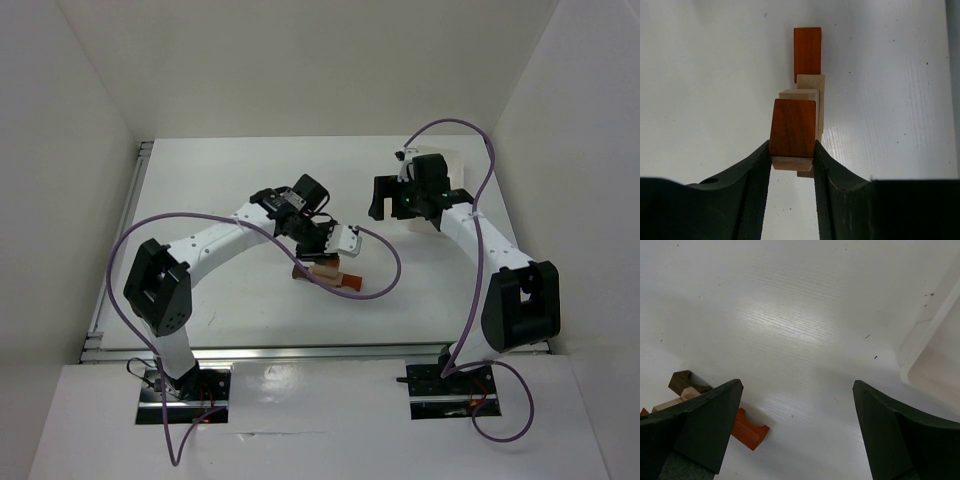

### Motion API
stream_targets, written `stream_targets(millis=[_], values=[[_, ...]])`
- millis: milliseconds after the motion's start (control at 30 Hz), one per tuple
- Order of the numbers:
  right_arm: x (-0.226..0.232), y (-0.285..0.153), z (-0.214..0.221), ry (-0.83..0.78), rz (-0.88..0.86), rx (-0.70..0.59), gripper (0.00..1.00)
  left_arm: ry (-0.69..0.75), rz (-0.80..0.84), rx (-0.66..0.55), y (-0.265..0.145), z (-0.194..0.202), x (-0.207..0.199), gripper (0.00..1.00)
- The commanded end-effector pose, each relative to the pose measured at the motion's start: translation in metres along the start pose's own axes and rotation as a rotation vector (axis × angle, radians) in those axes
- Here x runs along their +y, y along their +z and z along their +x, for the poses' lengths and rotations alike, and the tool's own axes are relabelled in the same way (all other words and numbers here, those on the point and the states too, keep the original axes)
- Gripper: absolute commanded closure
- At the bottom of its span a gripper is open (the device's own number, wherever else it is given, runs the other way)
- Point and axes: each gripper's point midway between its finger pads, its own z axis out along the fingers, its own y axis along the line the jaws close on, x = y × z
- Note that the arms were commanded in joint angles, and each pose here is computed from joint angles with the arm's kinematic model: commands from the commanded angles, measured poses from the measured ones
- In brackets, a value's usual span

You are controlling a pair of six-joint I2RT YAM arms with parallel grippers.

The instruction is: Build the wood block tower

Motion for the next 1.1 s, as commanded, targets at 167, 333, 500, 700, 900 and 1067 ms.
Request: stream_targets(millis=[167,333,500,700,900,1067], values=[[-0.0002,-0.0107,-0.0047,-0.011,0.003,-0.019,0.0,0.049,-0.007,-0.023,0.0033,-0.011,0.0061,0.69],[-0.0002,-0.0107,-0.0047,-0.011,0.003,-0.019,0.0,0.049,-0.007,-0.023,0.0033,-0.011,0.0061,0.69],[-0.0002,-0.0107,-0.0047,-0.011,0.003,-0.019,0.0,0.052,0.005,-0.02,0.0065,-0.0111,0.0014,0.69],[-0.0018,-0.0106,-0.005,-0.011,0.012,-0.02,0.0,0.051,0.002,-0.011,0.0083,-0.0079,0.0015,0.65],[-0.0043,-0.008,-0.003,-0.009,0.022,-0.013,0.0,0.056,-0.01,-0.008,0.0082,-0.0079,0.0043,0.65],[-0.0043,-0.008,-0.003,-0.009,0.022,-0.013,0.0,0.055,-0.017,0.002,0.0077,-0.0061,0.0055,0.65]])
